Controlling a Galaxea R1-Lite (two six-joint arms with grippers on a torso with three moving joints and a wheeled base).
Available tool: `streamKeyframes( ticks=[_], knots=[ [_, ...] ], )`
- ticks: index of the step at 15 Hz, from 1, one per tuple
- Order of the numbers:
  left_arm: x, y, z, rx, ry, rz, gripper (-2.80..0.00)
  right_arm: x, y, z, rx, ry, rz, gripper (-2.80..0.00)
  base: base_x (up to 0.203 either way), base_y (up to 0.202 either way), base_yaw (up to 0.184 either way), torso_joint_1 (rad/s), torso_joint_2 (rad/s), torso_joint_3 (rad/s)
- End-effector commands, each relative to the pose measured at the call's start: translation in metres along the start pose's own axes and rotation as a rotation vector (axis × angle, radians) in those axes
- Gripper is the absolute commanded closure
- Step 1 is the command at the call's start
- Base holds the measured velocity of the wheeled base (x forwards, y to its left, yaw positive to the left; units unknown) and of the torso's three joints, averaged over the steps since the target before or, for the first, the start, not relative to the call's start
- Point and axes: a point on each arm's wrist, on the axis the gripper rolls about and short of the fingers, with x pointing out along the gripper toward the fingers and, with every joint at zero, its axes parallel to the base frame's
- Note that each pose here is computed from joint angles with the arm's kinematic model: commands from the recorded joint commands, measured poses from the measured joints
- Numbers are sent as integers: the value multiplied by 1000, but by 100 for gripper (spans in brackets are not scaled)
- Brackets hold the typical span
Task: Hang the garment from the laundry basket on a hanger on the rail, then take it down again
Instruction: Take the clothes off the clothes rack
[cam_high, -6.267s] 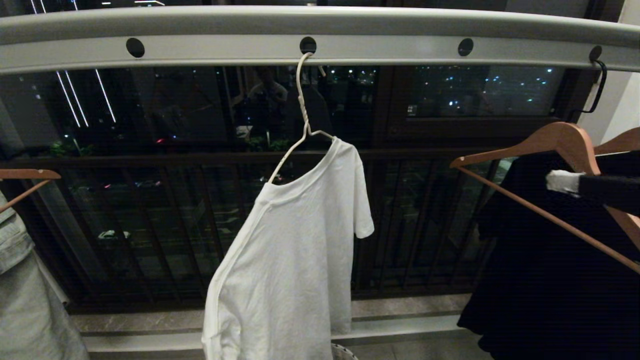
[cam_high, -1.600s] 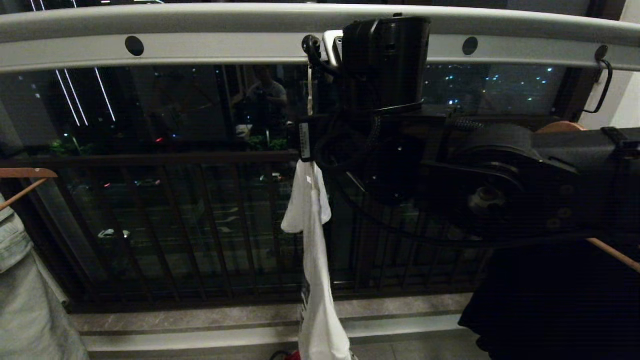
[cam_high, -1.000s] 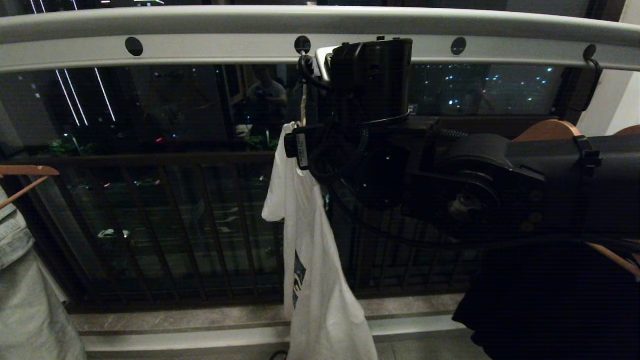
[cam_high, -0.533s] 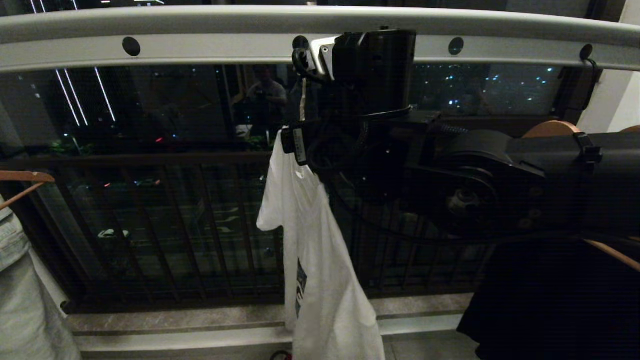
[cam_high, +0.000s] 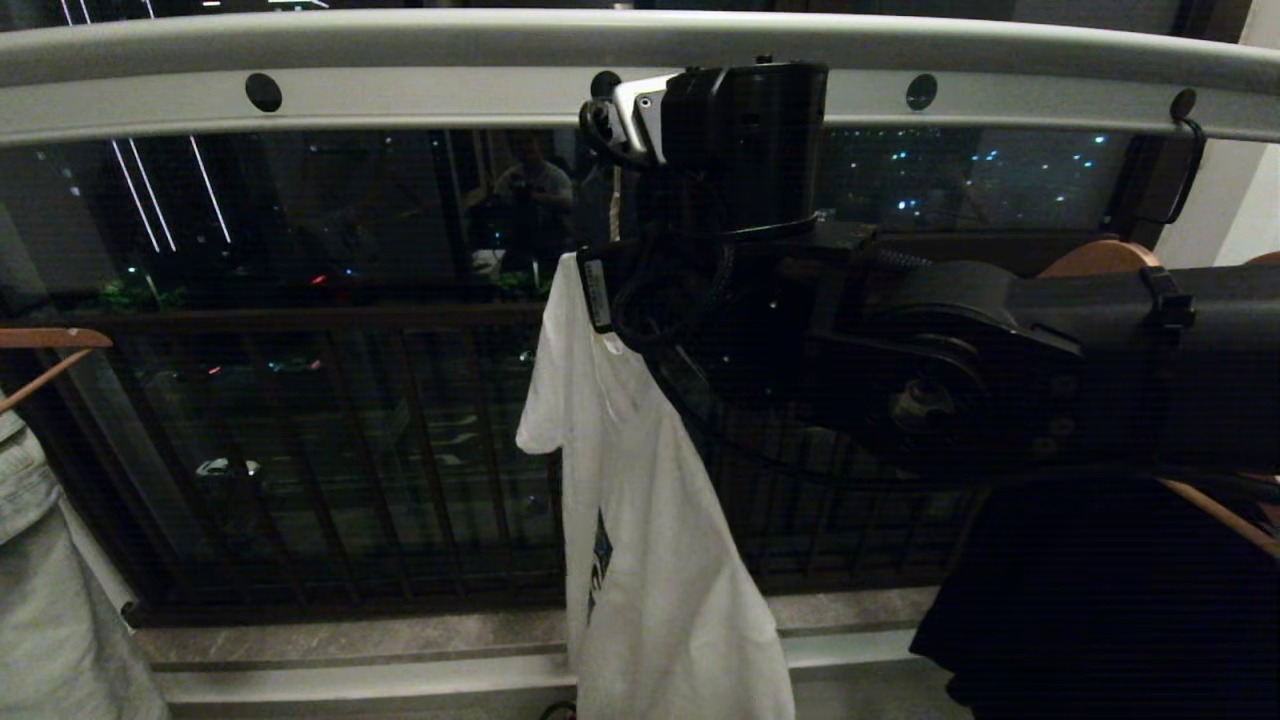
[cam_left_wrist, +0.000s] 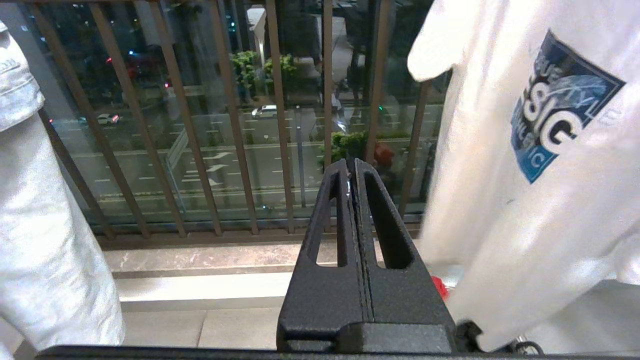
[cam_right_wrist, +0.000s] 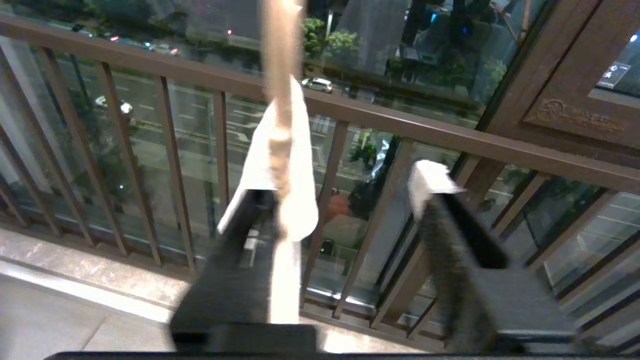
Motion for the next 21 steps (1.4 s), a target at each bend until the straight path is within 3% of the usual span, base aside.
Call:
streamKeyframes(
  ticks=[1, 6, 21],
  knots=[
    [1, 0, -4, -1, 16, 0, 0, 0, 0, 1, 0, -3, -3, 0, 0, 0, 0, 0, 0, 0],
    [1, 0, -4, -1, 16, 0, 0, -1, -1, 4, -27, -12, -3, 0, 0, 0, 0, 0, 0, 0],
    [1, 0, -4, -1, 16, 0, 0, -7, -5, 12, 4, -57, -11, 0, 0, 0, 0, 0, 0, 0]
  ],
)
